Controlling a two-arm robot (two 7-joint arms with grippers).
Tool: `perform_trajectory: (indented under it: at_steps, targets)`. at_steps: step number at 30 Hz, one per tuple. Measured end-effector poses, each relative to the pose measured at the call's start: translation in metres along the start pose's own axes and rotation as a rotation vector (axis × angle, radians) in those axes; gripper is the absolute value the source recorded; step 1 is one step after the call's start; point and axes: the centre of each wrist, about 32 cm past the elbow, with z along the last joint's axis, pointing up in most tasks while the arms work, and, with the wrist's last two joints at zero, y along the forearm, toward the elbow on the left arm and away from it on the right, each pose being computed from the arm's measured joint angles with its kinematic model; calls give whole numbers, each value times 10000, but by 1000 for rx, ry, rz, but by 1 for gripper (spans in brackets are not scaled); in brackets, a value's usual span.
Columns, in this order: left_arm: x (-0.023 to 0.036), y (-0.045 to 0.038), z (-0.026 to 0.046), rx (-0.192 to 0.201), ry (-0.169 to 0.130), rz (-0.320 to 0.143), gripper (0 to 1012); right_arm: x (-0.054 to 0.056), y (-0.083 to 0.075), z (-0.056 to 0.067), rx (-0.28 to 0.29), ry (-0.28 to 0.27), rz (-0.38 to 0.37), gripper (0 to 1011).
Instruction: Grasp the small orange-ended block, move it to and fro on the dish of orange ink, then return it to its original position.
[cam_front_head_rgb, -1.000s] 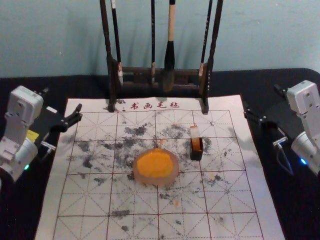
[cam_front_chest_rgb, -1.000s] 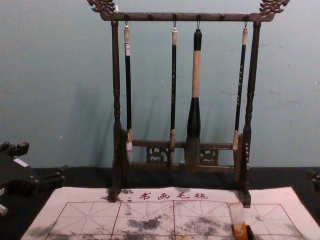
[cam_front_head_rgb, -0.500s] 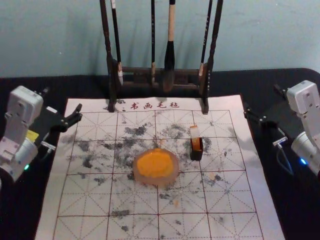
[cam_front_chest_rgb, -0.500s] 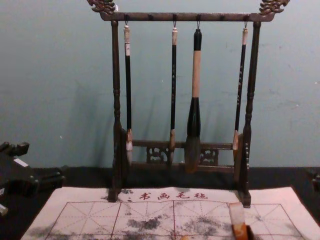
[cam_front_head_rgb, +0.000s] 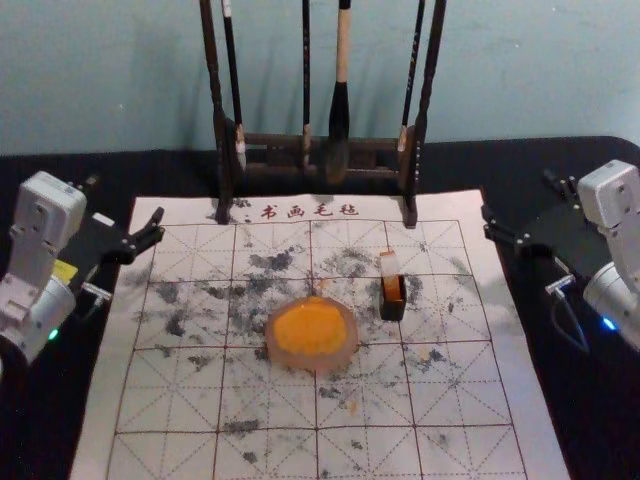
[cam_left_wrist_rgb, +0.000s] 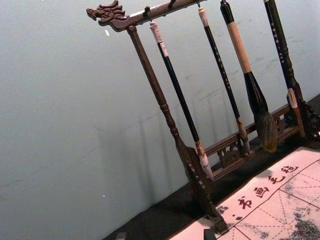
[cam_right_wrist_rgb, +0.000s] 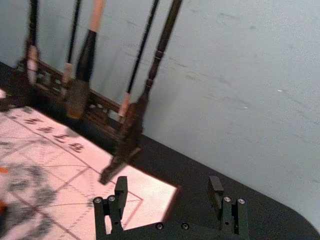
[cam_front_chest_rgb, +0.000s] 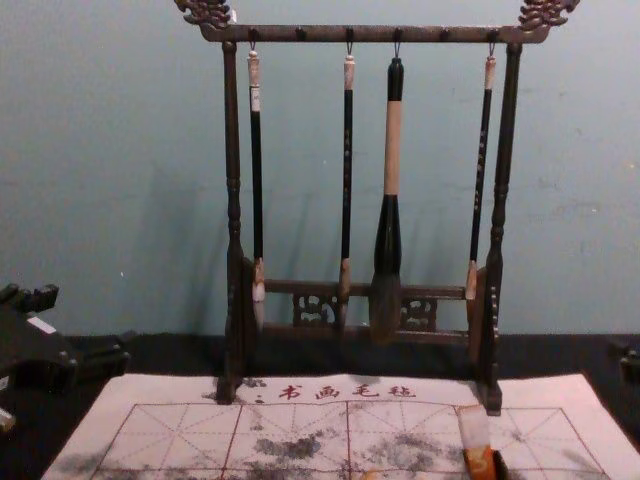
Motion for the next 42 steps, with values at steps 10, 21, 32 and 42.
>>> perform_trajectory:
  at_steps: [10, 21, 32, 42]
  targets:
    - [0, 0, 0, 0, 0, 0, 1001, 184, -74, 33, 37, 94, 246, 1002]
    - [0, 0, 0, 0, 0, 0, 1001, 465, 110, 71, -28, 223, 550, 1003]
    - [0, 0, 0, 0, 0, 0, 1001, 587, 508, 139, -124, 356, 693, 1003]
    - [0, 0, 0, 0, 0, 0, 1001, 573, 872, 153, -180, 380, 761, 1002]
